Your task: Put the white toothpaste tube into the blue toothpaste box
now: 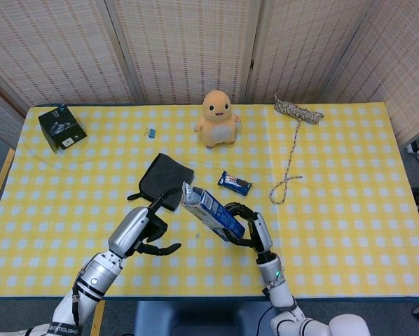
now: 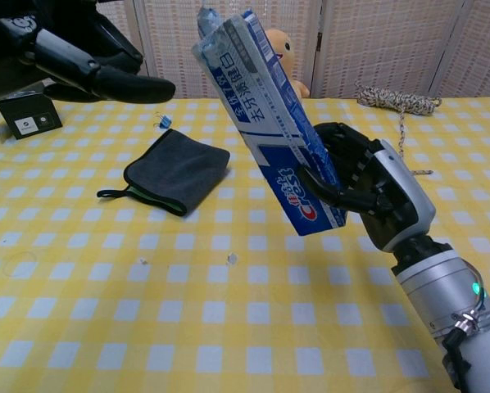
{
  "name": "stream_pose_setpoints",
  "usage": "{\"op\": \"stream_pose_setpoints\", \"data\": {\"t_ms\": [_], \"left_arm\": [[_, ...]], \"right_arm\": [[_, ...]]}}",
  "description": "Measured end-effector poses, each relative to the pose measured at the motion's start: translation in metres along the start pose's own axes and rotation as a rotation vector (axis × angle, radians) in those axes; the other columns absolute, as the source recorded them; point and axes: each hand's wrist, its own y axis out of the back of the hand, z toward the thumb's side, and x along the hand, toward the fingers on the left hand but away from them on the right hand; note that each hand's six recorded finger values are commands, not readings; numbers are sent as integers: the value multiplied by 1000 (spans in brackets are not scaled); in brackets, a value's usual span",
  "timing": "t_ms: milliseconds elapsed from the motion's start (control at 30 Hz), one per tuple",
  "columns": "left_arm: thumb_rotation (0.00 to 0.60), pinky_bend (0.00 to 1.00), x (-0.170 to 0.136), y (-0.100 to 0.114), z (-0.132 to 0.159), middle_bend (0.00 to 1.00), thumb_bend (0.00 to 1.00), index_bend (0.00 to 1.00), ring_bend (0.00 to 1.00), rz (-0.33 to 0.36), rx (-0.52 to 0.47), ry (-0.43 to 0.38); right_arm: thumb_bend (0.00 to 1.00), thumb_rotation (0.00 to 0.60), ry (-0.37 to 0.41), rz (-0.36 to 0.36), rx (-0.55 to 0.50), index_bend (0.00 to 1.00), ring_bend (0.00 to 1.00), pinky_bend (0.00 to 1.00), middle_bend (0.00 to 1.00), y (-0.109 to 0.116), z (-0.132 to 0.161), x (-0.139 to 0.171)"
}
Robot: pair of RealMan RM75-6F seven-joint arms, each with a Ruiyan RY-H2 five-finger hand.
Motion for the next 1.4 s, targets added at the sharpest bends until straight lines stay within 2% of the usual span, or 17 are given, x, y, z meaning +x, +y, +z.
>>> {"op": "stream_pose_setpoints", "data": {"t_ms": [333,600,1400], "left_arm": [[600,1000,2,-7,-2,1000,250,123,1000,-36,-10,17],[600,1000,3,-6,3,1000,250,126,1000,-14,-24,-4],[600,1000,6,-22,4,1000,250,128,1000,-90,-30,-10]], "right_arm": [[355,600,11,1,-6,461,462,486,404,0,3,0],[354,600,2,3,-5,461,461,486,403,0,1,1],[354,600,0,14,-9,461,461,486,403,-6,0,3]]}}
